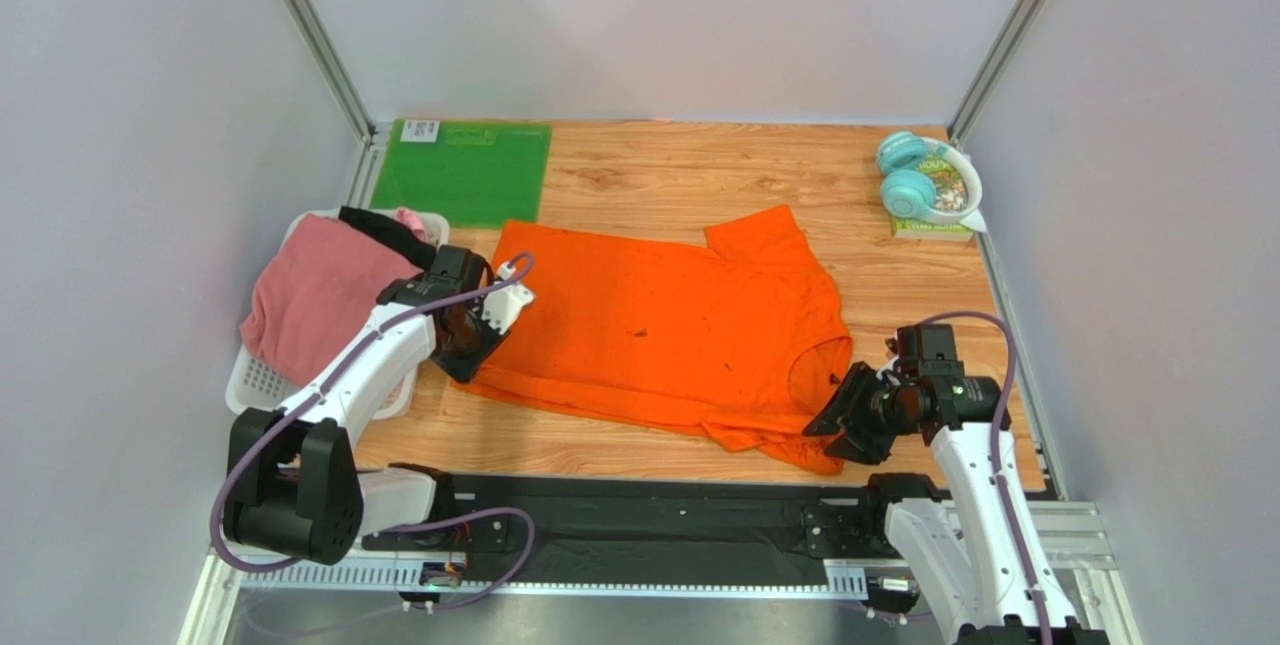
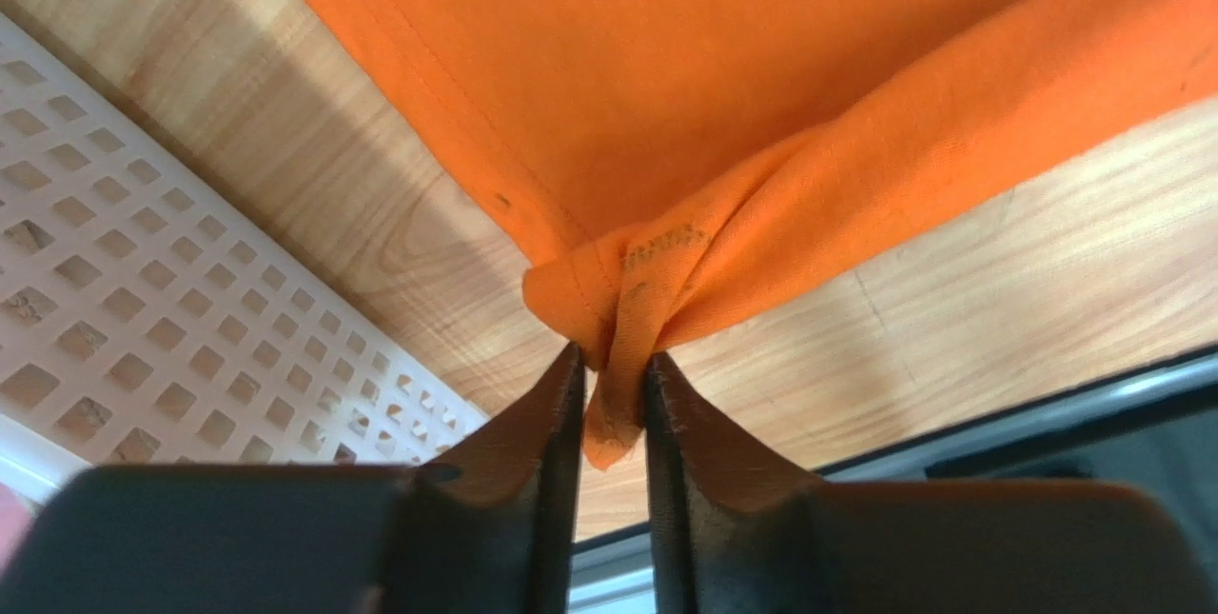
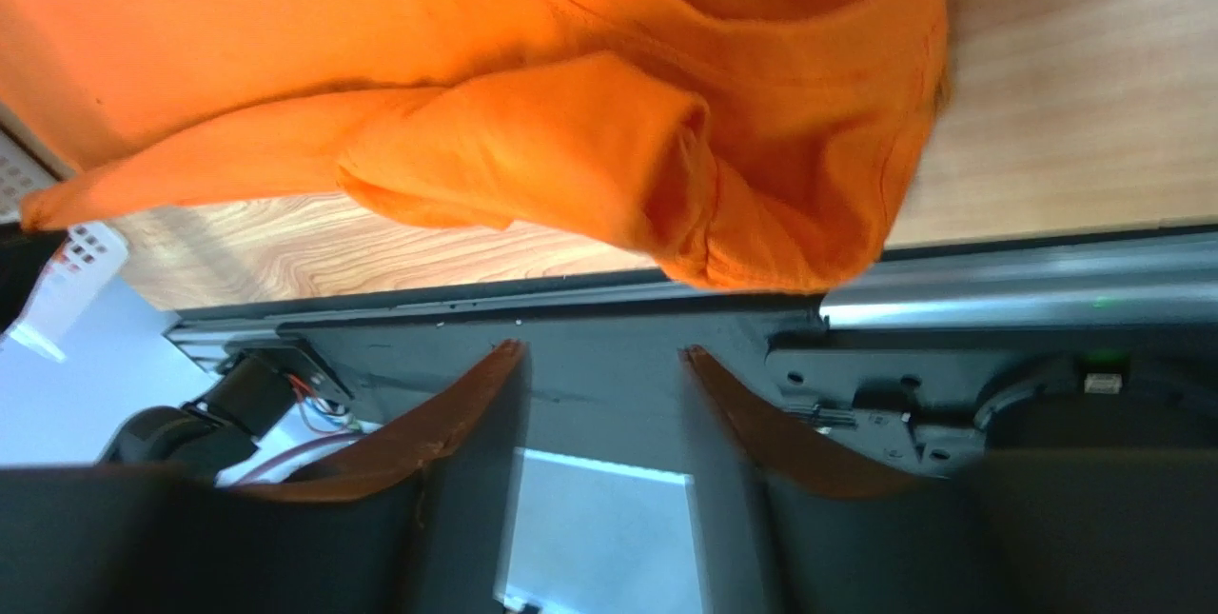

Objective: Fold and stack the t-shirts

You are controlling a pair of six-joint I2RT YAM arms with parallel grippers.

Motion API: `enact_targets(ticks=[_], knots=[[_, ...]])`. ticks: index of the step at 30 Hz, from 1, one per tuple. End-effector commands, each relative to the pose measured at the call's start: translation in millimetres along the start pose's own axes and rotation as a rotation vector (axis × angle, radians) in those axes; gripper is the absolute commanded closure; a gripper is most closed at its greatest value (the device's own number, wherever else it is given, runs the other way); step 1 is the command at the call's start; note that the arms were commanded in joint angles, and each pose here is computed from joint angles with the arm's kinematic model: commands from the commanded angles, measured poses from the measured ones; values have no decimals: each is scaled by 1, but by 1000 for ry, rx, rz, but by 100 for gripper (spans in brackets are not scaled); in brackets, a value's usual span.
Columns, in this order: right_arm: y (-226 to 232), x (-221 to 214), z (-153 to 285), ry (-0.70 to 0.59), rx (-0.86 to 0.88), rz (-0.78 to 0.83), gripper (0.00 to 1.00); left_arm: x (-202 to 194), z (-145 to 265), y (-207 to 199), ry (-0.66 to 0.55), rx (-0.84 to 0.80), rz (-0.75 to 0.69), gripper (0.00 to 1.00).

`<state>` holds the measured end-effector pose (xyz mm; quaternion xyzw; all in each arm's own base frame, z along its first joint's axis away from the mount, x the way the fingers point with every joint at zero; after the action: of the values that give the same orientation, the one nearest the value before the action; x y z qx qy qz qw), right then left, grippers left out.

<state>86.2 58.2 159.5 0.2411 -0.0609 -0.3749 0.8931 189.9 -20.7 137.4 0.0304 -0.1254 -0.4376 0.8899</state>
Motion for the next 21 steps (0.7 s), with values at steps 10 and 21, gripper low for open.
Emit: enact_targets(ticks=[10,21], knots=[[109,74,53,-281,188,105,31,41,74,45,-106,173,0,7],[174,166,-35,-149,212,86,54,129,-5,110,-91,100,83,8]])
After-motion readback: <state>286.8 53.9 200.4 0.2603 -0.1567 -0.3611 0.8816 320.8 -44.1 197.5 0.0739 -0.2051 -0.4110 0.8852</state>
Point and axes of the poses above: each gripper's point midway between its finger pads, its own z axis back along the fingers, its own y axis along the line the jaws close on, x = y × z, the point moved 8 cm from there along z, back along the fingers, and after that the axes turned 13 degrees about -z, right-handed, at the moved point
